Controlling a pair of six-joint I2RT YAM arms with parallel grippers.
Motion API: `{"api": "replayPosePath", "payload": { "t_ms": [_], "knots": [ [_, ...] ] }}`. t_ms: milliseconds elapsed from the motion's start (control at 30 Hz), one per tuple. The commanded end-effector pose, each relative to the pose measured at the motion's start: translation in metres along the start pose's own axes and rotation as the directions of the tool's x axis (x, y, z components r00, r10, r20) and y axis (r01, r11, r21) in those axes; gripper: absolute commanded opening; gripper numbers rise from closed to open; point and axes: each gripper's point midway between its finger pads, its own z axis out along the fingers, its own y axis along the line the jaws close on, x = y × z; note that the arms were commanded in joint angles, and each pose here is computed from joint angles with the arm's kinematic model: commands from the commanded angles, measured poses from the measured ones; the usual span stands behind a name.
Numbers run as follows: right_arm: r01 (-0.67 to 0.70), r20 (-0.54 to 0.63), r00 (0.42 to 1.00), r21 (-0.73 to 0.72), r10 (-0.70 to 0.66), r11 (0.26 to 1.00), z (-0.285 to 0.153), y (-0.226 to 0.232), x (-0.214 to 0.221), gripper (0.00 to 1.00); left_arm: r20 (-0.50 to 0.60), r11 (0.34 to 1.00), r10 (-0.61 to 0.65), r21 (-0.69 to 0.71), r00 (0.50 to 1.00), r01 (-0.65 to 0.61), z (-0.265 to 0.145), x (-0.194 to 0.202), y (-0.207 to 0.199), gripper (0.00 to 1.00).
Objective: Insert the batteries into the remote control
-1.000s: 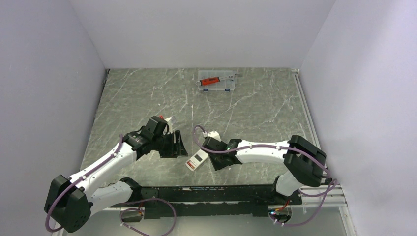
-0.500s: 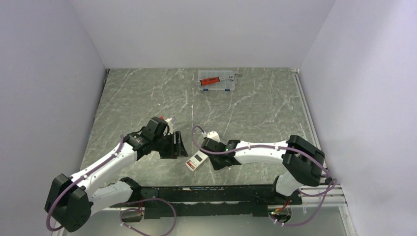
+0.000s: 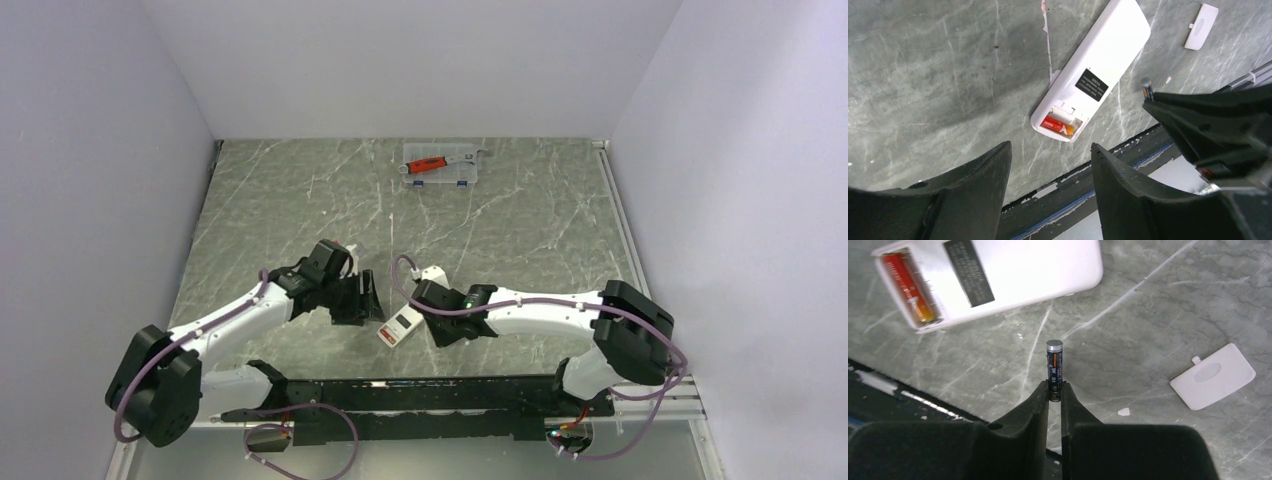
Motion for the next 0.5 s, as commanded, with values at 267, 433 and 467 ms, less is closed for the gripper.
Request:
{"api": "replayPosePath", "payload": {
  "t_ms": [267, 433, 467],
  "knots": [
    [0.084, 0.064, 0.995, -0.144, -0.076, 0.986, -0.028, 0.034, -0.019, 0.03, -0.016, 0.997, 0.015, 0.078, 1.0, -0.014, 0.027, -0.007, -0.01, 0.61],
    [0.094, 0.063, 0.994, -0.151, -0.085, 0.984, -0.029, 0.036, -0.018, 0.03, -0.041, 0.996, 0.014, 0.092, 0.999, -0.01, 0.036, -0.004, -0.009, 0.53],
    [0.098, 0.062, 0.994, -0.153, -0.089, 0.983, -0.029, 0.036, -0.018, 0.03, -0.046, 0.995, 0.014, 0.097, 0.999, -0.01, 0.037, -0.003, -0.009, 0.51]
  ]
}}
